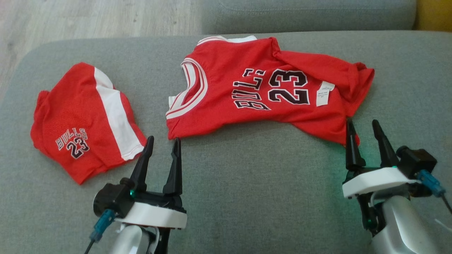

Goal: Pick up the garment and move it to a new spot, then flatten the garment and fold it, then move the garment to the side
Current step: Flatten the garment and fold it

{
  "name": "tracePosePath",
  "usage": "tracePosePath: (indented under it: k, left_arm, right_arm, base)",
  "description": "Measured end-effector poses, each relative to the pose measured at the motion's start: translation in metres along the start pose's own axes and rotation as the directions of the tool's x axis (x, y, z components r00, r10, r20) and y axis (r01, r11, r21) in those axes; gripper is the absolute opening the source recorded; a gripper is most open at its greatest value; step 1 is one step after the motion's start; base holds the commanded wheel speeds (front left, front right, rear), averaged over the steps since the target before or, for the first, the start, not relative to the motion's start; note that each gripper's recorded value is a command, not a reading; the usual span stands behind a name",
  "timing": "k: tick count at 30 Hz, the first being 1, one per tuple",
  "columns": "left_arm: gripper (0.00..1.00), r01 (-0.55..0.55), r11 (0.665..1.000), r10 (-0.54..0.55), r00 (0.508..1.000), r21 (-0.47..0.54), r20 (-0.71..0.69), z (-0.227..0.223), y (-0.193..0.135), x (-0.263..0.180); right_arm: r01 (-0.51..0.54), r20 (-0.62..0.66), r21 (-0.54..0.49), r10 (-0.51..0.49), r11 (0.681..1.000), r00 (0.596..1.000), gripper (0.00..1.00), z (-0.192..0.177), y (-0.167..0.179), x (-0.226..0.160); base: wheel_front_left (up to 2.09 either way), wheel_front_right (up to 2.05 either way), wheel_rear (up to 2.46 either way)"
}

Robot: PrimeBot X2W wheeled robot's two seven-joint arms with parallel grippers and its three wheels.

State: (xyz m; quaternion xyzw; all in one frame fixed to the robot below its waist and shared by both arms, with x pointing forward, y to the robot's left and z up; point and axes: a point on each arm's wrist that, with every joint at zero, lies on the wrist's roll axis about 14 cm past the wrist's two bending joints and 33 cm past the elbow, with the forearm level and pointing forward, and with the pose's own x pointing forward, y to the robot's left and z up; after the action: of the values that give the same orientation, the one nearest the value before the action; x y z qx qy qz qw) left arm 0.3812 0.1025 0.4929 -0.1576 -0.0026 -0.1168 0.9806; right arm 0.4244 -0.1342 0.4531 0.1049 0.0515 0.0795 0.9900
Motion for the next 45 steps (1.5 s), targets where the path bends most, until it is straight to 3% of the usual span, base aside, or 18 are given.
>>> tracePosePath:
  k: [7, 17, 24, 25, 26, 35, 41, 45]
  left_arm:
    - [1.0, -0.007, 1.0, 0.007, 1.0, 0.008, -0.018, -0.006, 0.006, 0.003]
    - [1.0, -0.084, 0.996, 0.084, 0.996, 0.019, -0.035, -0.009, 0.031, -0.004]
    - [1.0, -0.101, 0.995, 0.102, 0.994, 0.022, -0.049, -0.014, 0.038, -0.006]
    - [1.0, -0.1, 0.995, 0.101, 0.994, 0.024, -0.047, -0.013, 0.039, -0.005]
    - [1.0, -0.1, 0.995, 0.101, 0.994, 0.025, -0.044, -0.012, 0.039, -0.004]
    - [1.0, -0.086, 0.996, 0.087, 0.996, 0.025, -0.034, -0.009, 0.035, 0.0]
    - [1.0, -0.045, 0.999, 0.045, 0.999, 0.022, -0.014, -0.002, 0.021, 0.003]
    - [1.0, -0.023, 1.0, 0.023, 1.0, 0.019, 0.0, 0.002, 0.012, 0.003]
  right_arm:
    - [0.059, -0.095, -0.027, -0.061, 0.998, 0.994, 1.0, -0.011, -0.02, 0.027]
    - [0.201, -0.298, 0.071, -0.171, 0.977, 0.939, 1.0, -0.053, -0.046, 0.063]
    - [0.199, -0.358, 0.127, -0.142, 0.972, 0.923, 1.0, -0.068, -0.026, 0.089]
    - [0.19, -0.36, 0.119, -0.136, 0.974, 0.923, 0.78, -0.068, -0.023, 0.092]
    - [0.184, -0.366, 0.114, -0.131, 0.976, 0.921, 0.0, -0.069, -0.02, 0.094]
    - [0.121, -0.236, 0.015, -0.114, 0.992, 0.965, 0.0, -0.034, -0.017, 0.106]
    - [0.053, -0.032, -0.045, -0.054, 0.998, 0.998, 0.0, 0.038, -0.005, 0.117]
    - [0.003, 0.122, -0.082, 0.007, 0.997, 0.992, 0.0, 0.086, 0.01, 0.108]
  base:
    - [0.0, 0.0, 0.0]
    - [0.0, 0.0, 0.0]
    - [0.0, 0.0, 0.0]
    - [0.0, 0.0, 0.0]
    - [0.0, 0.0, 0.0]
    - [0.0, 0.0, 0.0]
    - [0.0, 0.0, 0.0]
    - [0.0, 0.0, 0.0]
